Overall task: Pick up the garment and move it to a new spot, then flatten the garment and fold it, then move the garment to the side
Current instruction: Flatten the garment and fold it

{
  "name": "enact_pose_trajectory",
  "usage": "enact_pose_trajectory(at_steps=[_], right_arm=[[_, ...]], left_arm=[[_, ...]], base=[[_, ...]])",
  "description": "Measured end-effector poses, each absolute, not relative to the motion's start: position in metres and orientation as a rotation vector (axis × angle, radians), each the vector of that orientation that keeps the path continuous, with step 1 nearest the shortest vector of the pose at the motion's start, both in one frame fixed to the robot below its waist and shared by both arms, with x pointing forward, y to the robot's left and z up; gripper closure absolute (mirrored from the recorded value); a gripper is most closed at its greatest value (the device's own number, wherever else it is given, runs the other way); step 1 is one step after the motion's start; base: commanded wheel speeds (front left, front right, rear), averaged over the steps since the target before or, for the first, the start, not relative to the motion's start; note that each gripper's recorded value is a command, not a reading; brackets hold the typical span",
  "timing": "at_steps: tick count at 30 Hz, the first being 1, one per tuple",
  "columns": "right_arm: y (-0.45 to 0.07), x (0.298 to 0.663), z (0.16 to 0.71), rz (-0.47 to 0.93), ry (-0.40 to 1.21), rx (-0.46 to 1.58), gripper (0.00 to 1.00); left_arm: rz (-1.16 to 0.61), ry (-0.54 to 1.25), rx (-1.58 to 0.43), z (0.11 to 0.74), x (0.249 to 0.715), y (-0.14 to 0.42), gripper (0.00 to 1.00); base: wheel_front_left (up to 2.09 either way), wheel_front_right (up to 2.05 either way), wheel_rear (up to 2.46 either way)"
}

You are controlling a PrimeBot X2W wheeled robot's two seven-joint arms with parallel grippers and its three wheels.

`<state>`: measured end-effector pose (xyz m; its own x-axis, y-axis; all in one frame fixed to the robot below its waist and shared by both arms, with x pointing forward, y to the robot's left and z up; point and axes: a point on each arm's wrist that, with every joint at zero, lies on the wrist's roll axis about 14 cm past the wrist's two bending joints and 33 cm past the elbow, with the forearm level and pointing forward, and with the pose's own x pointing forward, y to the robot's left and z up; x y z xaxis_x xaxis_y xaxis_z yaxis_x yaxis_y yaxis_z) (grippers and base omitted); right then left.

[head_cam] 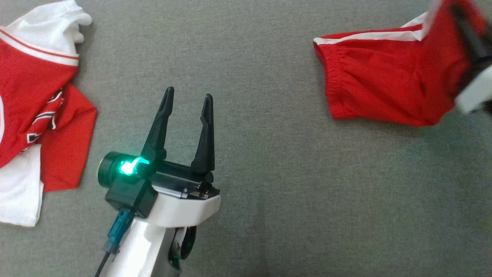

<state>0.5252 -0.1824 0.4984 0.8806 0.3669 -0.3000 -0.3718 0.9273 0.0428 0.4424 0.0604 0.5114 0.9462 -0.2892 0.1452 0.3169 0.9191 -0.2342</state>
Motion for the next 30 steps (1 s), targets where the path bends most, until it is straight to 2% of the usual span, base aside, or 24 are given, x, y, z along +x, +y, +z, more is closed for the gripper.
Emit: enact_pose_trajectory(at_steps=[5, 6, 7, 8, 11, 16, 19, 24, 30], right_arm=[[-0.101, 0.509, 0.481, 0.557, 0.363, 0.04, 1.0], [-0.088, 0.505, 0.476, 0.582, 0.379, 0.053, 0.55], [-0.079, 0.501, 0.471, 0.596, 0.391, 0.069, 0.55], [-0.071, 0.498, 0.466, 0.607, 0.404, 0.084, 0.0], [-0.063, 0.489, 0.463, 0.607, 0.398, 0.126, 0.0], [-0.099, 0.496, 0.488, 0.486, 0.249, 0.105, 0.0], [-0.128, 0.488, 0.507, 0.392, 0.122, 0.112, 0.0], [-0.164, 0.441, 0.504, 0.267, 0.007, 0.117, 0.0], [-0.168, 0.37, 0.47, 0.219, 0.062, 0.055, 0.0]], left_arm=[[-0.303, -0.101, -0.257, 0.509, 0.44, 0.065, 0.0], [-0.299, -0.097, -0.265, 0.509, 0.439, 0.066, 0.0], [-0.296, -0.093, -0.271, 0.509, 0.438, 0.067, 0.0], [-0.293, -0.092, -0.275, 0.509, 0.437, 0.068, 0.0], [-0.276, -0.095, -0.277, 0.512, 0.434, 0.073, 0.0], [-0.254, -0.11, -0.276, 0.521, 0.426, 0.079, 0.0], [-0.225, -0.095, -0.279, 0.518, 0.412, 0.086, 0.0], [-0.186, -0.055, -0.263, 0.508, 0.383, 0.095, 0.0], [-0.129, -0.055, -0.188, 0.505, 0.348, 0.114, 0.0]], base=[[0.0, 0.0, 0.0], [0.0, 0.0, 0.0], [0.0, 0.0, 0.0], [0.0, 0.0, 0.0], [0.0, 0.0, 0.0], [0.0, 0.0, 0.0], [0.0, 0.0, 0.0], [0.0, 0.0, 0.0], [0.0, 0.0, 0.0]])
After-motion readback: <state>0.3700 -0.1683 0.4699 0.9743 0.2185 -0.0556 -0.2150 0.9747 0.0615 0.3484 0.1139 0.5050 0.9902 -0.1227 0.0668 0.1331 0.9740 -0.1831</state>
